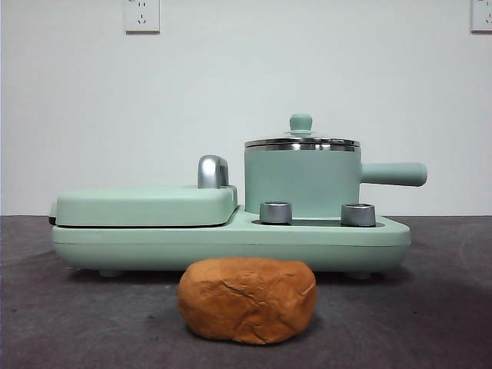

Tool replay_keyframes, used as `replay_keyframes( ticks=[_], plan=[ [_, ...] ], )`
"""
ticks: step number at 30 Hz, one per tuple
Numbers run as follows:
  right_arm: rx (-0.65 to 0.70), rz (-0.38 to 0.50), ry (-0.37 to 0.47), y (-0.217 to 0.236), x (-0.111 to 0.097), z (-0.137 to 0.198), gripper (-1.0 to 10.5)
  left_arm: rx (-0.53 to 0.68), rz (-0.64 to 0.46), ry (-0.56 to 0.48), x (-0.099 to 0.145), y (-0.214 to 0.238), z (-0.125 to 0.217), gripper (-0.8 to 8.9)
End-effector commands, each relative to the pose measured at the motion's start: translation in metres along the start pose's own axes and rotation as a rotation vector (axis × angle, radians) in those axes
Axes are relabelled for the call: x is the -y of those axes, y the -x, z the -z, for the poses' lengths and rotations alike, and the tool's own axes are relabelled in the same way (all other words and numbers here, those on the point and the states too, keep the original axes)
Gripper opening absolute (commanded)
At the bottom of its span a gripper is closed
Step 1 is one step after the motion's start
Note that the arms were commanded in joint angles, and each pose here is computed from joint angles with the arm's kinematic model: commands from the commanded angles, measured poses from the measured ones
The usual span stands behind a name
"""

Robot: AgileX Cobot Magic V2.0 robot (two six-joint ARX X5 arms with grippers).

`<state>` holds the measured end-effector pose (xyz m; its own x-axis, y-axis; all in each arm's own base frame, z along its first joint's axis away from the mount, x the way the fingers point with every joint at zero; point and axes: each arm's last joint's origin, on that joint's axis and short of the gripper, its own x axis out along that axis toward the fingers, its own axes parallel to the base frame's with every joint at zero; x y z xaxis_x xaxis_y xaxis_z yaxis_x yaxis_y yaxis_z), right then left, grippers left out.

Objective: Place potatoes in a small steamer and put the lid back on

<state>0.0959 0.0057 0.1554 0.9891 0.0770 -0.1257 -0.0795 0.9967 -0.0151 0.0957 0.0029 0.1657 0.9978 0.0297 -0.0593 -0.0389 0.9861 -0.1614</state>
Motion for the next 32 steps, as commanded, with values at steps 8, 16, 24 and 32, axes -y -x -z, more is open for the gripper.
replay_keyframes(
  ticks=[8,16,24,32],
  plan=[
    [0.278,-0.052,-0.206,0.003,0.0,-0.026,0.2,0.177,0.082,0.268,0.003,0.001,-0.014,0.06],
    [0.301,-0.077,-0.355,0.022,0.0,-0.07,0.1,0.229,0.113,0.31,0.011,0.015,-0.059,0.08],
    [0.115,-0.118,-0.236,0.035,-0.002,-0.124,0.1,0.003,0.145,0.116,0.023,0.02,-0.114,0.08],
    [-0.041,-0.281,-0.081,0.022,-0.006,-0.145,0.1,-0.215,0.308,-0.038,0.033,0.01,-0.145,0.08]
  ],
)
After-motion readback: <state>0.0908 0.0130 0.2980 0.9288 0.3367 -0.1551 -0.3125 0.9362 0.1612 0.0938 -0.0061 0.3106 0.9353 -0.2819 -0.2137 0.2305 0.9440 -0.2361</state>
